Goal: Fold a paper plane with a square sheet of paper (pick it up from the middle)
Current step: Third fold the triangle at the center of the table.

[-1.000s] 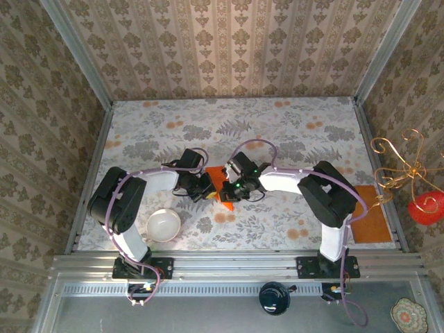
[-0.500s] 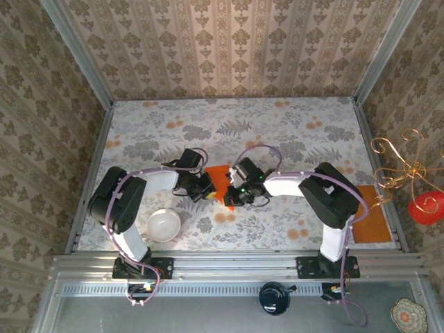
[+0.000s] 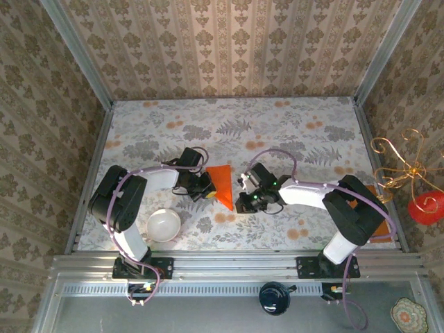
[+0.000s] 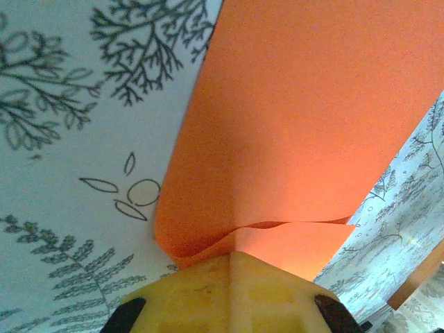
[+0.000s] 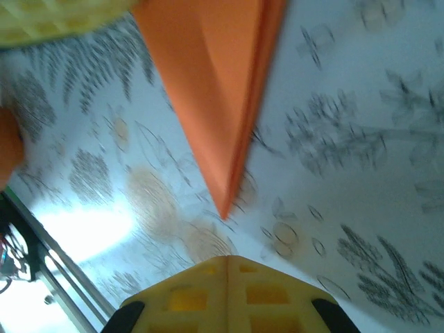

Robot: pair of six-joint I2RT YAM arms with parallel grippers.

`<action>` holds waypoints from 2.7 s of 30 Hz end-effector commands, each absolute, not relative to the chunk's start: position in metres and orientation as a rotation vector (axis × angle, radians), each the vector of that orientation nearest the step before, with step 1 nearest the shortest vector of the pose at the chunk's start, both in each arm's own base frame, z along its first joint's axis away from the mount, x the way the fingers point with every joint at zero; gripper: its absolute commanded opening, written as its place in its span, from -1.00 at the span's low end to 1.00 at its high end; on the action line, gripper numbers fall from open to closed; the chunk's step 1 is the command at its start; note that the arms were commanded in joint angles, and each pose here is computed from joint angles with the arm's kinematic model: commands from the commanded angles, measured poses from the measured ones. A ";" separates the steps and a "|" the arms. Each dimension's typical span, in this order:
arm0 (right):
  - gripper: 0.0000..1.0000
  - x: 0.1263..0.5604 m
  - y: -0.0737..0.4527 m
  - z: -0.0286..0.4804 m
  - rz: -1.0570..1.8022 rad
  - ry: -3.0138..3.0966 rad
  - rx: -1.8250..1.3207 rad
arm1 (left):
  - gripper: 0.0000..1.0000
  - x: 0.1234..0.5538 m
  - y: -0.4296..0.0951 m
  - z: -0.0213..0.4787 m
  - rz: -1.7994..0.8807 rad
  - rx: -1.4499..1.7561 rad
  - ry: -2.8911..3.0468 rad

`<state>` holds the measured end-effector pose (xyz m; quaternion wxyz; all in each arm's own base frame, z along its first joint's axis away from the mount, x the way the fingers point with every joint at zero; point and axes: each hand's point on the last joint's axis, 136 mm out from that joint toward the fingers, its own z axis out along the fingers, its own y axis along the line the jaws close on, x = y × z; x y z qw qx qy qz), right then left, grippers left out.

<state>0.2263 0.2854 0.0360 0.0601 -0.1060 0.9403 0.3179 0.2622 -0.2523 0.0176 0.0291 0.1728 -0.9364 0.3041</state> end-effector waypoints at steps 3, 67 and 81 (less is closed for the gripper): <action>-0.99 0.248 0.311 0.034 0.944 2.864 -0.281 | -0.92 0.254 -0.224 -0.014 0.715 0.598 -2.941; -0.86 0.258 0.305 0.035 0.935 2.925 -0.132 | -0.91 0.329 -0.190 0.069 1.228 0.264 -3.182; -0.42 0.313 0.316 0.045 0.923 2.734 0.086 | -0.33 0.285 -0.224 0.070 1.345 0.419 -3.038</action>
